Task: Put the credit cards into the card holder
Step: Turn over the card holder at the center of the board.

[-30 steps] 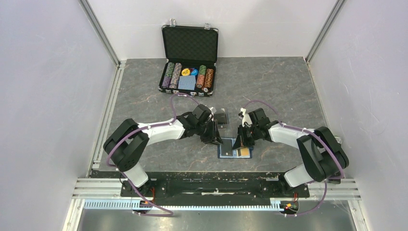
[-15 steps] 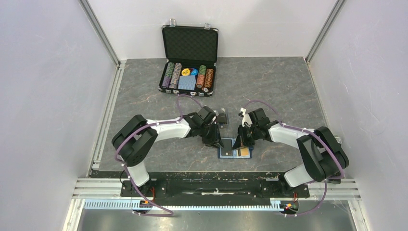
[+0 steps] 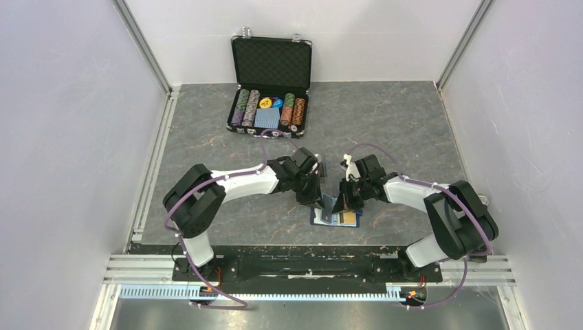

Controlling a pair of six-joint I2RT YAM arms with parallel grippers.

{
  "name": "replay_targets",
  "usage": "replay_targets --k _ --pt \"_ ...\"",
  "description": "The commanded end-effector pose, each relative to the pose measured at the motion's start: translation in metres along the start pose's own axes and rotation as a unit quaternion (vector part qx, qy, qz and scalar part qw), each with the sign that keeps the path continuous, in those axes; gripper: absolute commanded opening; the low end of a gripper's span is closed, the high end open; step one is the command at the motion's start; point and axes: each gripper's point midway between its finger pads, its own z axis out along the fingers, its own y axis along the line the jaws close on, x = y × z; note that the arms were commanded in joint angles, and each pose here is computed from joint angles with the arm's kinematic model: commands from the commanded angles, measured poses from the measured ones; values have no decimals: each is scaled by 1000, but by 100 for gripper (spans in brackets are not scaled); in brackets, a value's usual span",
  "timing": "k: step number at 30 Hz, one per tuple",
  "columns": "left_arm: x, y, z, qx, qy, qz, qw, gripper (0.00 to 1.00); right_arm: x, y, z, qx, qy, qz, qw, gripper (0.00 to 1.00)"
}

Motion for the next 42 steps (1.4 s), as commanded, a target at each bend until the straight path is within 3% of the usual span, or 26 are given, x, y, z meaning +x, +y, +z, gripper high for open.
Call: replay_targets --k 1,4,9,19,25,31,42 --pt "-8 -15 -6 -3 -12 48 999 6 1 -7 3 14 1 -4 1000 0" --pt "-10 -25 -6 7 -11 60 998 8 -1 -6 2 14 0 -5 1000 0" --pt "-10 -31 -9 0 -10 74 997 33 -3 -4 1 13 -3 -6 1000 0" --pt "-7 -26 -7 -26 -3 91 996 31 -2 -5 2 14 0 -4 1000 0" --pt "-7 -20 -8 -66 1 112 992 38 0 -5 2 14 1 -4 1000 0" --pt "-5 -14 -8 -112 13 142 983 35 -1 -5 2 14 1 -4 1000 0" --pt "0 6 -8 -180 37 165 969 42 0 -6 2 14 2 -4 1000 0"
